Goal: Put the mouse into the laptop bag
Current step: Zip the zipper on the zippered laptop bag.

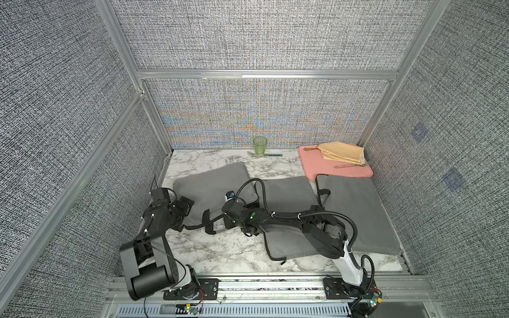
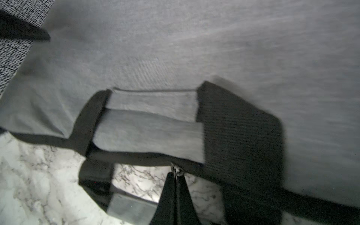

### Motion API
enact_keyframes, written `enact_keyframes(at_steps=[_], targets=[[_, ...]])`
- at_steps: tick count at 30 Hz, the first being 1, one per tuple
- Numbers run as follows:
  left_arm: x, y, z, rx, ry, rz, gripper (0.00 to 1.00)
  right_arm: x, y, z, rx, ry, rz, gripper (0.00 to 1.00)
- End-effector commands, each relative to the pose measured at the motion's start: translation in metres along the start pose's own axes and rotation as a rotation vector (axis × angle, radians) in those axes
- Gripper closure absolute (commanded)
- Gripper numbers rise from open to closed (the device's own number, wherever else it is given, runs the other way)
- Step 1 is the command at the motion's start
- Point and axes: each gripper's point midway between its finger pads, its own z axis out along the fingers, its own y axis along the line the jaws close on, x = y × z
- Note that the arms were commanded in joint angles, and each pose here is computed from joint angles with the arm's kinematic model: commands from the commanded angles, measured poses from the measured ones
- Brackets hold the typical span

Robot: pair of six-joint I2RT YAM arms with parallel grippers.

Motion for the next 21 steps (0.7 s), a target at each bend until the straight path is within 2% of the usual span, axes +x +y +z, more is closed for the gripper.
enact_keyframes(at_steps=[1, 4, 8, 9, 10, 11, 12, 17, 21], targets=[[0.031, 0.009, -0.002, 0.033, 0.06, -0.052, 0.01, -0.007, 0.024, 0.001, -0.063, 0.003, -0.012, 1.0], [0.042, 0.006, -0.015, 0.052, 0.059, -0.022, 0.01, -0.012, 0.03, 0.002, -0.068, -0.006, -0.02, 1.0], [0.018, 0.007, -0.028, 0.022, -0.096, 0.013, 0.02, -0.013, 0.027, -0.004, -0.061, -0.016, -0.016, 1.0], [0.012, 0.001, -0.024, 0.06, -0.128, 0.045, 0.12, -0.012, 0.024, -0.006, -0.055, -0.021, -0.017, 1.0], [0.01, -0.003, -0.02, 0.088, -0.129, 0.046, 0.36, -0.014, 0.021, -0.008, -0.046, -0.033, -0.014, 1.0], [0.009, -0.004, -0.017, 0.091, -0.121, 0.039, 0.64, -0.014, 0.019, -0.01, -0.039, -0.045, -0.014, 1.0], [0.007, -0.004, -0.013, 0.077, -0.111, 0.023, 0.98, -0.013, 0.015, -0.012, -0.036, -0.052, -0.011, 1.0], [-0.028, -0.007, -0.007, -0.073, -0.128, -0.015, 1.0, -0.007, 0.006, -0.023, -0.028, -0.046, -0.009, 1.0], [-0.061, -0.035, 0.0, -0.126, -0.08, -0.011, 1.0, 0.004, 0.0, -0.028, -0.031, -0.039, 0.0, 1.0]])
